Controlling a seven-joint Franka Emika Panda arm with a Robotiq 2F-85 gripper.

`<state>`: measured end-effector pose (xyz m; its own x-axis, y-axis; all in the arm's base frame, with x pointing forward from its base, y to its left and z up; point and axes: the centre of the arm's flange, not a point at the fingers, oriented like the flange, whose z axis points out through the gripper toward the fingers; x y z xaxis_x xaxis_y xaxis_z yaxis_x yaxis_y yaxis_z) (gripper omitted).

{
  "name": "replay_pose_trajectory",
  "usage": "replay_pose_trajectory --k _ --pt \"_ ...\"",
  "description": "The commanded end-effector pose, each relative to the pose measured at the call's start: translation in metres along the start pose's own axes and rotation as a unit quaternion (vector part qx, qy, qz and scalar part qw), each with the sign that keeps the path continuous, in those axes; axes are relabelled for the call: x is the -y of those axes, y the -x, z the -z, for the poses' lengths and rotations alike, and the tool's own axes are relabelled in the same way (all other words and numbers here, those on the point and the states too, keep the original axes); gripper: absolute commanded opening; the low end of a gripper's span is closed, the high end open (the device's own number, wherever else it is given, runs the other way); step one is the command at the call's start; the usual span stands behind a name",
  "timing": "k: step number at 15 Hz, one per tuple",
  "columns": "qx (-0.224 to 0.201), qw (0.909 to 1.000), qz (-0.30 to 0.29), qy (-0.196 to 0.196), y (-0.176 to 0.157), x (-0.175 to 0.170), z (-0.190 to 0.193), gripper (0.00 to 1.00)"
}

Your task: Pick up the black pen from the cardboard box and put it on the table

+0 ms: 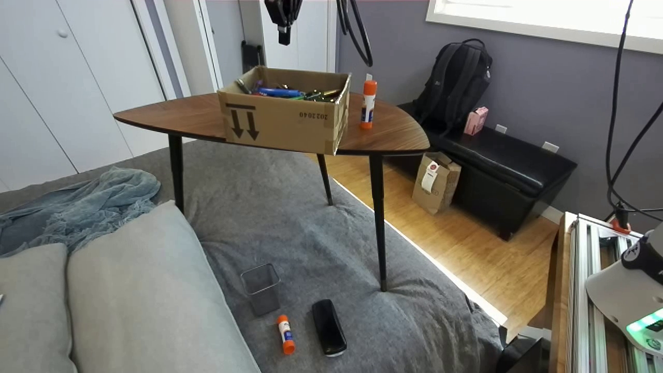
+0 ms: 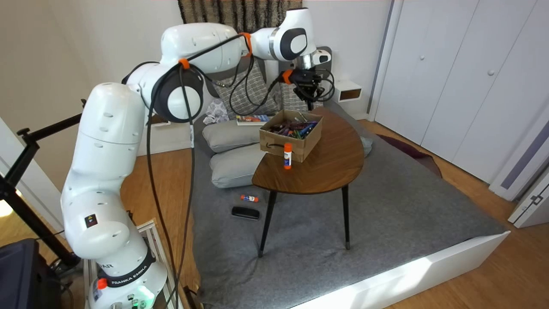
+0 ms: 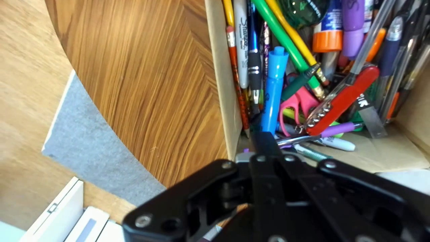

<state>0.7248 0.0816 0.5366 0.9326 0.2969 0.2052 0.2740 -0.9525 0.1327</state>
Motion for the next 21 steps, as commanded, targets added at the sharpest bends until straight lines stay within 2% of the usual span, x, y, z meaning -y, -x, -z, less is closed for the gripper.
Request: replay_pose_trajectory --k 1,3,4,6,10,12,13,14,15,17,21 --pt "-0.001 1.0 0.0 -0.001 0.001 0.002 0.008 0.0" --pt "0.005 1.0 0.002 -0.007 -0.002 0.004 -0.001 0.0" --pt "0.009 0.9999 0.003 -0.011 -0.003 0.003 -0.009 0.23" --pt "0.014 0.9998 0.003 -0.015 -0.005 0.002 -0.022 0.33" --pt "0.034 0.9992 0.008 -0.02 -0.008 0.007 -0.051 0.32" --pt "0.043 0.9987 0.012 -0.025 -0.009 0.01 -0.063 0.22" --pt "0.046 0.9985 0.012 -0.025 -0.009 0.011 -0.068 0.21" --pt "0.05 0.9983 0.013 -0.026 -0.009 0.012 -0.073 0.13" --pt "0.054 0.9981 0.013 -0.028 -0.008 0.013 -0.077 0.15" --pt "0.062 0.9978 0.01 -0.022 -0.005 0.012 -0.082 0.12" --pt "0.067 0.9975 0.009 -0.019 -0.003 0.009 -0.086 0.13"
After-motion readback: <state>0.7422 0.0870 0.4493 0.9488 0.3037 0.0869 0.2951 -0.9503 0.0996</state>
